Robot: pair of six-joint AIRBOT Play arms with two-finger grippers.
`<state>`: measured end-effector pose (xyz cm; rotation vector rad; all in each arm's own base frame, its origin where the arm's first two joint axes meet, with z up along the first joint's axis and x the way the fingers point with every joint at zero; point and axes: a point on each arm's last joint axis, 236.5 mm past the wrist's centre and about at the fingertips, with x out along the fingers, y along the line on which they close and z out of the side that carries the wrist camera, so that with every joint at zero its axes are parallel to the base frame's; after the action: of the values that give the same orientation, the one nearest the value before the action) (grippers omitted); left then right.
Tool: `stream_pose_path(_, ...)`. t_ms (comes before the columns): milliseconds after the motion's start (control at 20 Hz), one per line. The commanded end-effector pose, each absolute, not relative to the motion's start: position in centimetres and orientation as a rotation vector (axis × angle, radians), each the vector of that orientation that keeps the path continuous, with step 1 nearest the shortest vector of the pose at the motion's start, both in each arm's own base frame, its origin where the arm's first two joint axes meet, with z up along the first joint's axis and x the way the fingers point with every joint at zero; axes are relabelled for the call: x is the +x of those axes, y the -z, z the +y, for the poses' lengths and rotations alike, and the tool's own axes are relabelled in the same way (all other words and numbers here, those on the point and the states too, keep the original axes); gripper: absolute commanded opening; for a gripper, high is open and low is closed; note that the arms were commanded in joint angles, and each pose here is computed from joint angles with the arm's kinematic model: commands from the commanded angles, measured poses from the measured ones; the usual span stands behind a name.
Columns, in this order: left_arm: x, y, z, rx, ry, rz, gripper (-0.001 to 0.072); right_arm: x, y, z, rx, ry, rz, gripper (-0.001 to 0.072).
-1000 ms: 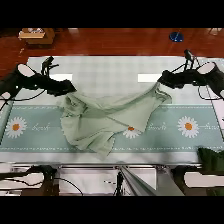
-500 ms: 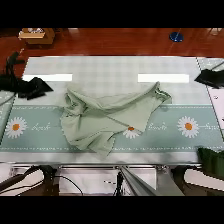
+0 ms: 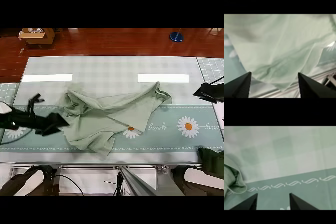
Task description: Fold the shirts.
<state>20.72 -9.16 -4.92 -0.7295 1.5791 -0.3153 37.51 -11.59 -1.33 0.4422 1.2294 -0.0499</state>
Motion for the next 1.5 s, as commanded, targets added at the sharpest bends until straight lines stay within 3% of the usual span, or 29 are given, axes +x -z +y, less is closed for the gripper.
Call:
stream_pose_path(0,16.5,7.0,-10.6,-0.777,0.321,1.676,0.0720,37.6,1.3,-10.9,0.468,0.023,1.224,0.0476)
stream_pose_path(200,14.2,9.0,-11.4,-0.790,0.302,1.729,0.0720,37.3,1.3,-10.6,0.475,0.011,1.237,0.0477)
stream_pose_path(550,19.0,9.4,-12.6,-0.903,0.249,1.555,0.0720,36.9,1.3,-10.0,0.490,-0.007,1.258,0.0477)
stream_pose_path(700,17.5,10.3,-14.2,-0.870,0.301,1.640,0.0720,37.2,1.0,-9.4,0.520,-0.022,1.244,0.0477)
stream_pose_path(750,16.9,10.8,-14.7,-0.858,0.308,1.678,0.0530,37.4,0.9,-9.2,0.537,-0.027,1.236,0.0477)
stream_pose_path(800,16.4,11.3,-15.0,-0.849,0.311,1.707,0.0235,37.6,0.8,-9.0,0.548,-0.031,1.230,0.0477)
stream_pose_path(850,16.1,11.6,-15.2,-0.844,0.313,1.728,0.0089,37.6,0.7,-8.9,0.551,-0.033,1.228,0.0479)
stream_pose_path(900,15.9,11.7,-15.3,-0.840,0.315,1.736,0.0089,37.7,0.7,-9.1,0.547,-0.027,1.223,0.0537)
stream_pose_path(1150,16.0,11.7,-15.3,-0.836,0.313,1.731,0.0079,39.6,1.7,-9.8,0.586,0.004,1.172,0.0556)
stream_pose_path(1450,16.0,11.7,-15.3,-0.835,0.313,1.730,0.0079,39.9,5.7,-4.3,0.697,-0.229,1.279,0.0570)
